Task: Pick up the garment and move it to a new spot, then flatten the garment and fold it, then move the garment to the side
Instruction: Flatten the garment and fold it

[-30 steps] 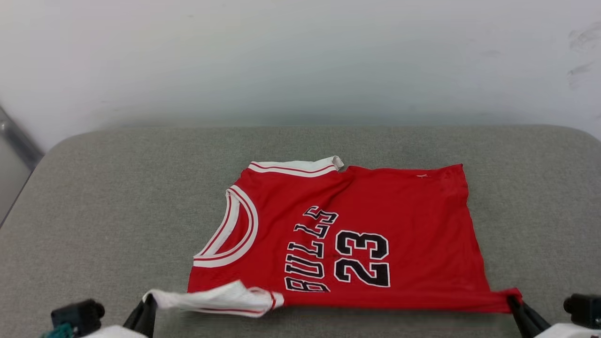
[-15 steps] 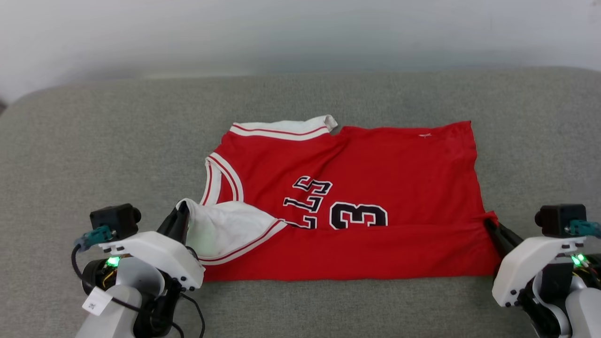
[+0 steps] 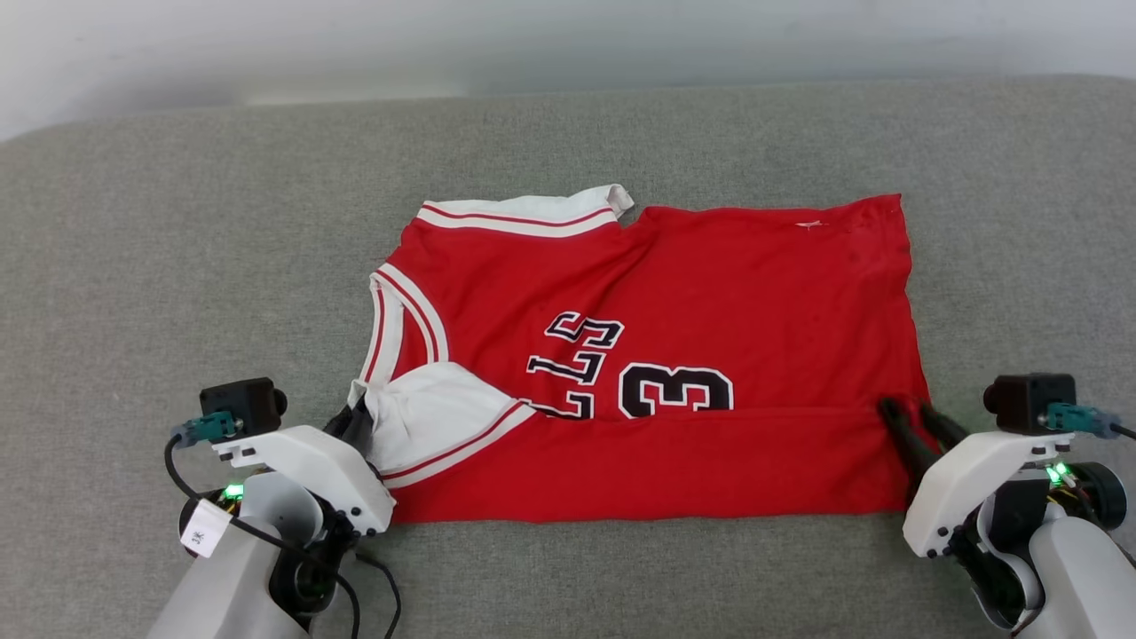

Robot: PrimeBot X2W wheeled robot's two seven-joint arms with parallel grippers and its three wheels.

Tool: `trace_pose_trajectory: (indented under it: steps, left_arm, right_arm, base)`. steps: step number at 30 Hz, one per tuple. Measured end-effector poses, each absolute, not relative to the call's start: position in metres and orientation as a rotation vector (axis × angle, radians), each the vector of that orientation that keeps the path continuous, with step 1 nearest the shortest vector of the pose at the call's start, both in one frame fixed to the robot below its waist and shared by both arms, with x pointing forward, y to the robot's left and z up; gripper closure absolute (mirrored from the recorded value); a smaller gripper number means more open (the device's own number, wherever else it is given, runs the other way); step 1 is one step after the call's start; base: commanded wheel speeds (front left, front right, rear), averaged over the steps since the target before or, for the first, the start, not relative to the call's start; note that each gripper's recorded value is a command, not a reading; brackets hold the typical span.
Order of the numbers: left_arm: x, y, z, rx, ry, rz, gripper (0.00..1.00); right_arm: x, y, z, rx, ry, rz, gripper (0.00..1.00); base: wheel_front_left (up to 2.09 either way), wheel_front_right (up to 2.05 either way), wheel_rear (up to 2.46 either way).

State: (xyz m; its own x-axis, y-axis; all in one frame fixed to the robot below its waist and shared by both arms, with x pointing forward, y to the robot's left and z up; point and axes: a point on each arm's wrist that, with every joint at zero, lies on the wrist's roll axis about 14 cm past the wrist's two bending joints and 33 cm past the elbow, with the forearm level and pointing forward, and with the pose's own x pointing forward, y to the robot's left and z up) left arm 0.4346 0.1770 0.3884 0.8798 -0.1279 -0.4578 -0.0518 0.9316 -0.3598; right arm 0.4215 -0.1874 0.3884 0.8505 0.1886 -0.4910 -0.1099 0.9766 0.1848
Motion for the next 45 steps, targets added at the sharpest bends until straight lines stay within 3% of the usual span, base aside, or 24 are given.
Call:
trace_pose_trajectory:
  steps: [7,14,24,35,36,37,38,45]
  left_arm:
    - [0.437,0.2,0.413,-0.358,0.429,-0.003,0.0]
    - [0.43,0.221,0.449,-0.294,0.446,-0.035,0.0]
    - [0.393,0.201,0.422,-0.276,0.861,-0.15,0.0]
    - [0.379,0.185,0.369,-0.332,1.105,-0.149,0.0]
    - [0.38,0.183,0.366,-0.336,1.114,-0.152,0.54]
    - [0.38,0.182,0.365,-0.336,1.122,-0.156,0.89]
    - [0.38,0.181,0.364,-0.335,1.126,-0.157,1.0]
    - [0.385,0.176,0.37,-0.32,1.075,-0.182,1.0]
  right_arm:
    - [0.43,-0.192,0.431,0.175,0.307,0.14,0.0]
    - [0.412,-0.201,0.46,0.169,0.197,0.112,0.0]
    - [0.398,-0.202,0.478,0.179,0.155,0.081,0.0]
    - [0.395,-0.217,0.46,0.207,0.207,0.013,0.0]
    - [0.394,-0.22,0.458,0.209,0.215,0.004,0.0]
    - [0.393,-0.224,0.457,0.215,0.219,-0.006,0.0]
    - [0.392,-0.227,0.456,0.216,0.222,-0.017,0.0]
    - [0.386,-0.246,0.444,0.217,0.329,-0.047,0.0]
  base:
    - [0.0,0.0,0.0]
    - [0.0,0.0,0.0]
    - [0.0,0.0,0.0]
    - [0.0,0.0,0.0]
    - [0.0,0.0,0.0]
    - [0.0,0.0,0.0]
    - [0.0,0.0,0.0]
    - [0.0,0.0,0.0]
